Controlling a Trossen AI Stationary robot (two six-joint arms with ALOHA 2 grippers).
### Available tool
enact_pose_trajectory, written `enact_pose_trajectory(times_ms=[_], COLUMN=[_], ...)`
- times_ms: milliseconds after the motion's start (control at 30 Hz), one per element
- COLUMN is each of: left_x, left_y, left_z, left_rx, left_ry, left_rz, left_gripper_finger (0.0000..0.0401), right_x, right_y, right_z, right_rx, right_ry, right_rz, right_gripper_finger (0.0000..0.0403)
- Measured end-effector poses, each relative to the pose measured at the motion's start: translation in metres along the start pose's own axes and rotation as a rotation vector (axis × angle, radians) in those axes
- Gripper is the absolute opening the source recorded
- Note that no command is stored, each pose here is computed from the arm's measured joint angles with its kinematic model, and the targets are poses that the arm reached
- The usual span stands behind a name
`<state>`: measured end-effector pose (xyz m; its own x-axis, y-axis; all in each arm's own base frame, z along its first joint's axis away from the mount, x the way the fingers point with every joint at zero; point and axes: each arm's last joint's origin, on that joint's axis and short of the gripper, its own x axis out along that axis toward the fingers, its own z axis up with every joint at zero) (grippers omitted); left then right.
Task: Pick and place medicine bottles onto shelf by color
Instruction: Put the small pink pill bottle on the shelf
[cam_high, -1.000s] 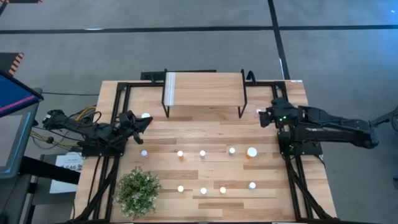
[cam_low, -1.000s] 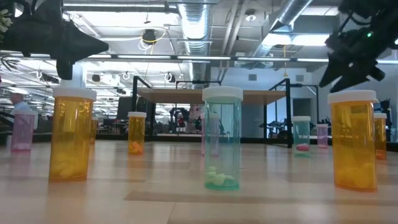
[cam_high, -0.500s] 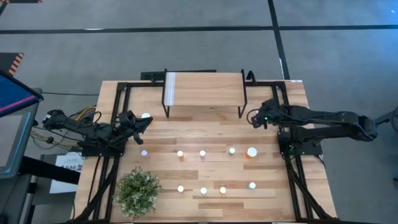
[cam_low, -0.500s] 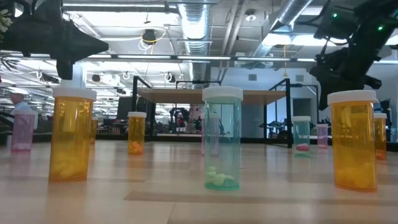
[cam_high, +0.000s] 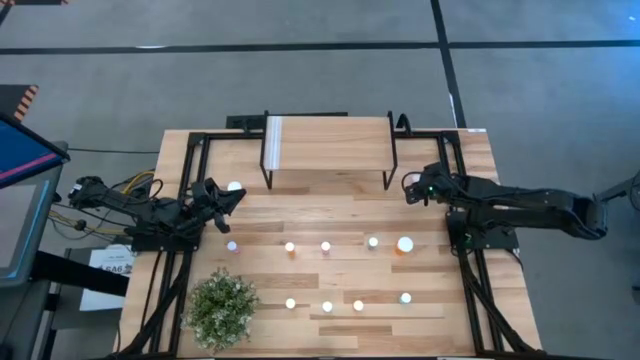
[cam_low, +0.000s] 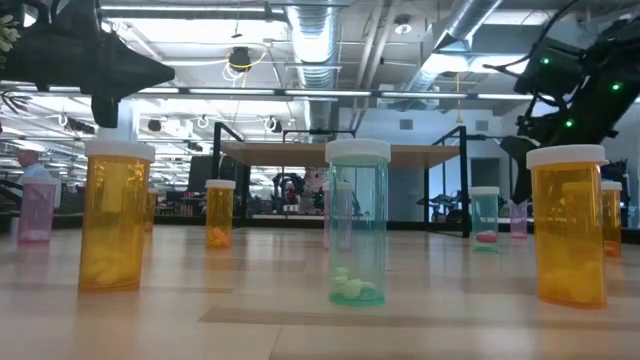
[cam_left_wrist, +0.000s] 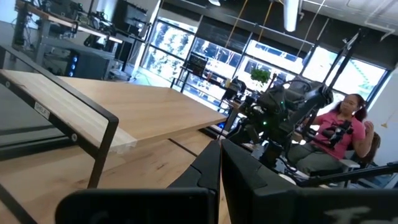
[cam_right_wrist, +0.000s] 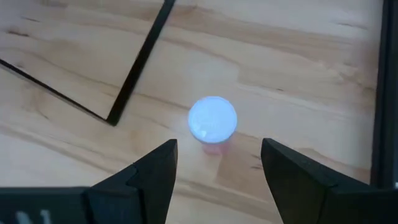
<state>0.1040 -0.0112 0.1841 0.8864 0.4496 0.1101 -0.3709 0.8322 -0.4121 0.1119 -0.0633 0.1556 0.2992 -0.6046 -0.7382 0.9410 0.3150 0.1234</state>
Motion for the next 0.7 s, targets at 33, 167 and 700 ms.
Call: enact_pose_trajectory(times_ms=[33,167,700], left_x=[0.0000,0.0000,0.0000], left_y=[0.0000,0.0000,0.0000], left_z=[0.0001,0.0001,0.0001], left_rx=[0.000,0.000,0.000], left_ry=[0.000,0.000,-0.001], left_rz=[0.000,0.001,0.001], left_gripper_finger=[0.0000,0.0000,0.0000], right_x=[0.0002,0.0010,0.0037], right_y=[-0.0001,0.0011,0.0013], right_z=[0.0007,0.0047,0.0076], right_rx=[-0.002,-0.012,-0.012], right_ry=[-0.004,-0.033,-0.033], right_rz=[0.001,0.017,0.026], right_gripper_finger=[0.0255,0.0255,0.0154])
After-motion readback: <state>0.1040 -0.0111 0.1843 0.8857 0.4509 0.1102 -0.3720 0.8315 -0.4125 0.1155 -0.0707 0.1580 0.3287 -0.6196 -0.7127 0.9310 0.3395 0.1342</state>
